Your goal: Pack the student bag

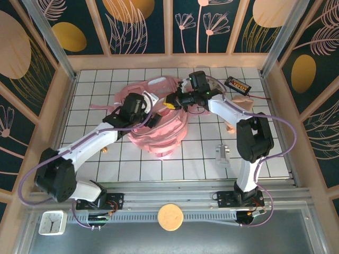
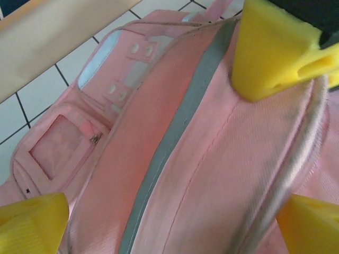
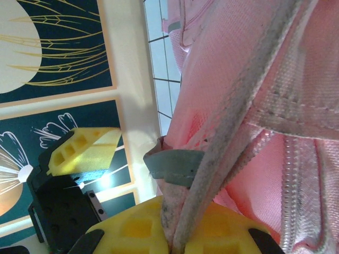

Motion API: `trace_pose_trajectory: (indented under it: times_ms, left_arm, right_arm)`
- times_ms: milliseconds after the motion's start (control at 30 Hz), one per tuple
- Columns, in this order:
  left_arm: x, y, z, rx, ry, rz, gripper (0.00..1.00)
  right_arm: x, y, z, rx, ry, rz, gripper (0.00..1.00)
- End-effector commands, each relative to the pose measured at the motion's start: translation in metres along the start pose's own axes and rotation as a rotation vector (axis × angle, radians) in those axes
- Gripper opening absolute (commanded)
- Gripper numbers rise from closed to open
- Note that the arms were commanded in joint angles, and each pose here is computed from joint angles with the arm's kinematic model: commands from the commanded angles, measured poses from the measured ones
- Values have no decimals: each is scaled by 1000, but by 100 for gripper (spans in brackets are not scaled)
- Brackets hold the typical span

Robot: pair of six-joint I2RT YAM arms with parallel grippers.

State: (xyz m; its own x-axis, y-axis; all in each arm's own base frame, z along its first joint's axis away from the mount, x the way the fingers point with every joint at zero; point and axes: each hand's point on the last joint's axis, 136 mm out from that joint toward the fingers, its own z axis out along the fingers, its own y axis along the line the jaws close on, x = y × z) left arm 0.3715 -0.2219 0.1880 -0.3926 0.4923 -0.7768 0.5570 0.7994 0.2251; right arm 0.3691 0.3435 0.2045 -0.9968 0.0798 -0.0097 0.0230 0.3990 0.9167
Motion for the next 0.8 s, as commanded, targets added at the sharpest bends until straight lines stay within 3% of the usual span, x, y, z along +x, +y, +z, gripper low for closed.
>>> trace_pose_trajectory:
  times_ms: [0, 100, 167, 233, 267, 333, 367, 500, 667, 767]
  left_arm:
    - [-22, 20, 10, -115, -30, 30, 99]
    - [-25, 23, 21, -129, -6, 32, 94]
    - [-26, 24, 24, -135, -2, 30, 83]
    - [-27, 28, 25, -153, 11, 26, 45]
    - [-28, 29, 25, -161, 19, 21, 31]
    - [-29, 31, 26, -170, 32, 15, 5]
    - [-29, 32, 28, -174, 43, 13, 0]
    - [-31, 37, 31, -196, 81, -1, 0]
    - [-35, 38, 31, -187, 102, -19, 0]
    - [-38, 34, 32, -151, 108, -31, 0]
  right_arm:
    - [21, 59, -9, -130, 37, -139, 0]
    - [22, 59, -11, -132, 36, -141, 0]
    - [21, 59, -11, -134, 34, -142, 0]
    - [20, 57, -12, -129, 29, -145, 3]
    - [18, 54, -13, -117, 22, -141, 13]
    - [13, 49, -21, -86, -7, -149, 30]
    - [9, 47, -29, -67, -29, -160, 38]
    - [-12, 30, -77, 84, -165, -205, 58]
    - [-55, -32, -156, 369, -346, -215, 66]
    - [-93, -92, -194, 640, -420, -266, 71]
